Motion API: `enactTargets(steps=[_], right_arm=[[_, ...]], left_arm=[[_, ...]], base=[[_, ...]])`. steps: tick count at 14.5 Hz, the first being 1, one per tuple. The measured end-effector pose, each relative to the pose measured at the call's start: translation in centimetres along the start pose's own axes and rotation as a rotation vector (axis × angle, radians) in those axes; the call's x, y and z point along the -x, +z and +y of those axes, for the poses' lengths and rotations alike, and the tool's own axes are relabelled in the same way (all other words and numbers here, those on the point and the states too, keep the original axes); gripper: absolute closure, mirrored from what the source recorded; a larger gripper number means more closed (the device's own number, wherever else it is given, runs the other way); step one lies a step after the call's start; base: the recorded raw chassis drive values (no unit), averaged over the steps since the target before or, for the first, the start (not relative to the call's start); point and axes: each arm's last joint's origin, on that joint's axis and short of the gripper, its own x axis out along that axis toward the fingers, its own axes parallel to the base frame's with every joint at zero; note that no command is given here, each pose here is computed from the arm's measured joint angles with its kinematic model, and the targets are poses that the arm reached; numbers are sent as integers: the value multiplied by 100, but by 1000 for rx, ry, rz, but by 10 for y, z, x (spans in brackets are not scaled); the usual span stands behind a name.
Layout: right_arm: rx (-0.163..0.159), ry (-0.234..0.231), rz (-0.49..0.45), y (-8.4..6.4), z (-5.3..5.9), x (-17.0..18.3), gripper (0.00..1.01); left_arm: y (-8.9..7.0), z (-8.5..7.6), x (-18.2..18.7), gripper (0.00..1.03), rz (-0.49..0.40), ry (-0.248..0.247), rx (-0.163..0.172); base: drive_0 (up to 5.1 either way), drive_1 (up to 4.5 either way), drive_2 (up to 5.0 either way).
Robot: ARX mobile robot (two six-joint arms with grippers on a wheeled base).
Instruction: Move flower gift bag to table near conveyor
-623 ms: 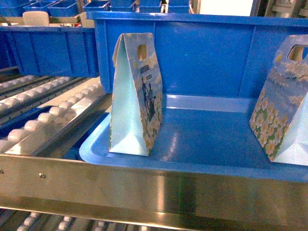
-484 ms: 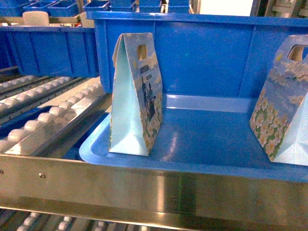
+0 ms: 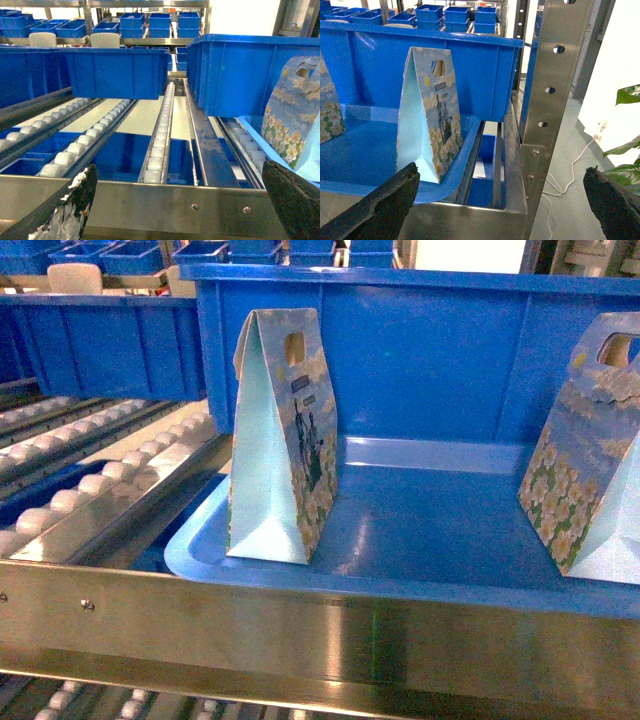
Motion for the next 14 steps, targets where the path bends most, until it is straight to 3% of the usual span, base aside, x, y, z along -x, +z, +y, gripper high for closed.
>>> enactTargets(steps=[2,4,5,7,14], right_arm=[[0,0,-1,0,0,0,3],[11,12,-50,6,-2,-7,3],[13,49,-11,4,-3,-26,3],[13,74,25,1,-1,-34,3],[-1,140,-14,57,14,-70,3]], left_arm=[[6,-2,-3,5,-52,3,3],[5,-12,-16,5,-30,-51,7],[2,-19,-35,5,-18,-83,7],[1,-22,-45,5,8,-127,7],[63,-41,-87,5,-31,-252,23]], base=[[0,0,0],[0,0,0],[0,0,0],[0,0,0],[0,0,0]])
